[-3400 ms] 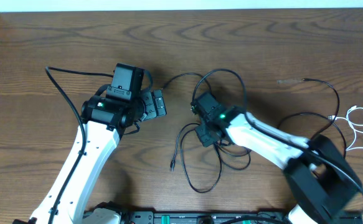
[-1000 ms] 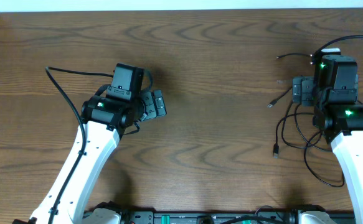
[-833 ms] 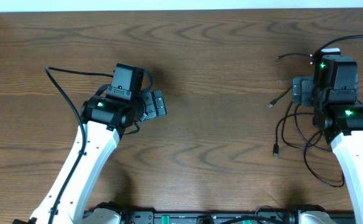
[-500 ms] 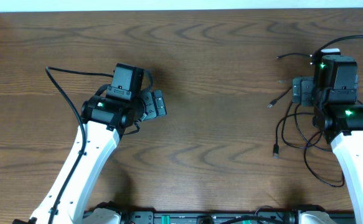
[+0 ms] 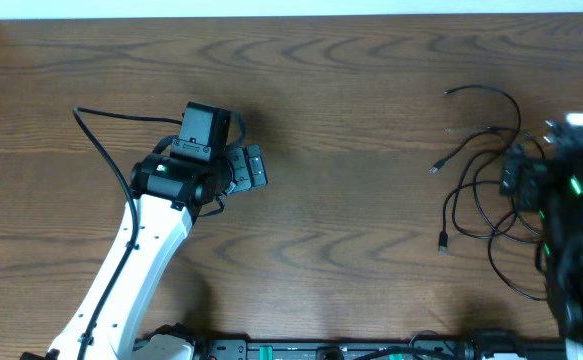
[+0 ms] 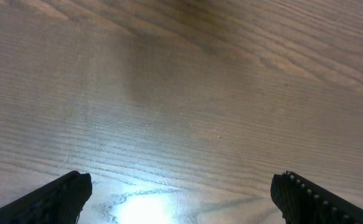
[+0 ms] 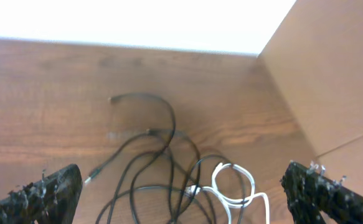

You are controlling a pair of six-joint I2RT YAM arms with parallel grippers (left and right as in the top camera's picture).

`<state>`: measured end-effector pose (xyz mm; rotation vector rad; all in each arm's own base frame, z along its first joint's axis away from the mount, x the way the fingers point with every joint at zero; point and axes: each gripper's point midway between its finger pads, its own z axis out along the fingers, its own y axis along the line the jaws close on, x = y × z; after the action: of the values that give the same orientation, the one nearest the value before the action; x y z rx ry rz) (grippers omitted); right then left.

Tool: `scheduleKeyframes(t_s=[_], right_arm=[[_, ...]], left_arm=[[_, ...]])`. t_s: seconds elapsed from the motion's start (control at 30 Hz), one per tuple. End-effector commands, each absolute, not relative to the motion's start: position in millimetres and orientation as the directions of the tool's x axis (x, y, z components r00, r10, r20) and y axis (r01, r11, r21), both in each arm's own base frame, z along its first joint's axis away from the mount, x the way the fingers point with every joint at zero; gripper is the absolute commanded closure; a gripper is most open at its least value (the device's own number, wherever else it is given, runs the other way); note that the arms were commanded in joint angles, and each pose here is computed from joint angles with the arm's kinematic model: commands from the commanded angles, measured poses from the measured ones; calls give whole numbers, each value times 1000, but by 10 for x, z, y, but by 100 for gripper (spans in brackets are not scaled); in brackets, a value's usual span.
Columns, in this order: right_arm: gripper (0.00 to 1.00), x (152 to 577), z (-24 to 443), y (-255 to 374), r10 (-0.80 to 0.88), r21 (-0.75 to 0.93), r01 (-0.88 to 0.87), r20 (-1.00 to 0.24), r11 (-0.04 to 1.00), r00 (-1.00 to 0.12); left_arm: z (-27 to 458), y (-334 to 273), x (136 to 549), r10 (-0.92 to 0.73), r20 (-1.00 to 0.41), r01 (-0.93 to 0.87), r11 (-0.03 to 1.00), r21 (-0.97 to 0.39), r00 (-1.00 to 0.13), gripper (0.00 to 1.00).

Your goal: Untangle cables

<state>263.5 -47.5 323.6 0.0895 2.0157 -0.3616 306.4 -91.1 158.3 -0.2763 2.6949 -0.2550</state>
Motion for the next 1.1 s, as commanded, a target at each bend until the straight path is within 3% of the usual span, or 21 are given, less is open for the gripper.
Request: scheduleKeyframes(t_s=[0.0,0.2,0.37,0.57,0.8,0.93,1.07], right_arm=[[1,2278,3589,-515,-88,-180,265,-942,947,-325],[1,1665,3846,-450,-75,-108,250,-988,962,-136],[1,1352,3886,-435,-73,-50,260,-994,964,83],[1,1477,3813,-306,-77,-22,196,-957,980,278],[1,1770,3756,-311,85,161,108,-860,981,504],[1,1934,3460,-318,124,197,83,-838,977,532],[1,2144,2996,-325,192,251,69,-865,965,463]], left_arm=[[1507,-860,3047,-235,-373,-171,966,-196,-898,2],[1507,-860,3047,-235,-373,-171,966,-196,-898,2],[1507,-860,3047,-235,-373,-171,966,-196,-898,2],[1507,-860,3047,-235,-373,-171,966,-196,-898,2],[1507,-860,3047,-235,-373,-171,966,-196,-898,2],[1507,-860,3047,-235,-373,-171,966,-196,-898,2],[1507,-860,3047,-235,-373,-171,966,-196,-898,2]])
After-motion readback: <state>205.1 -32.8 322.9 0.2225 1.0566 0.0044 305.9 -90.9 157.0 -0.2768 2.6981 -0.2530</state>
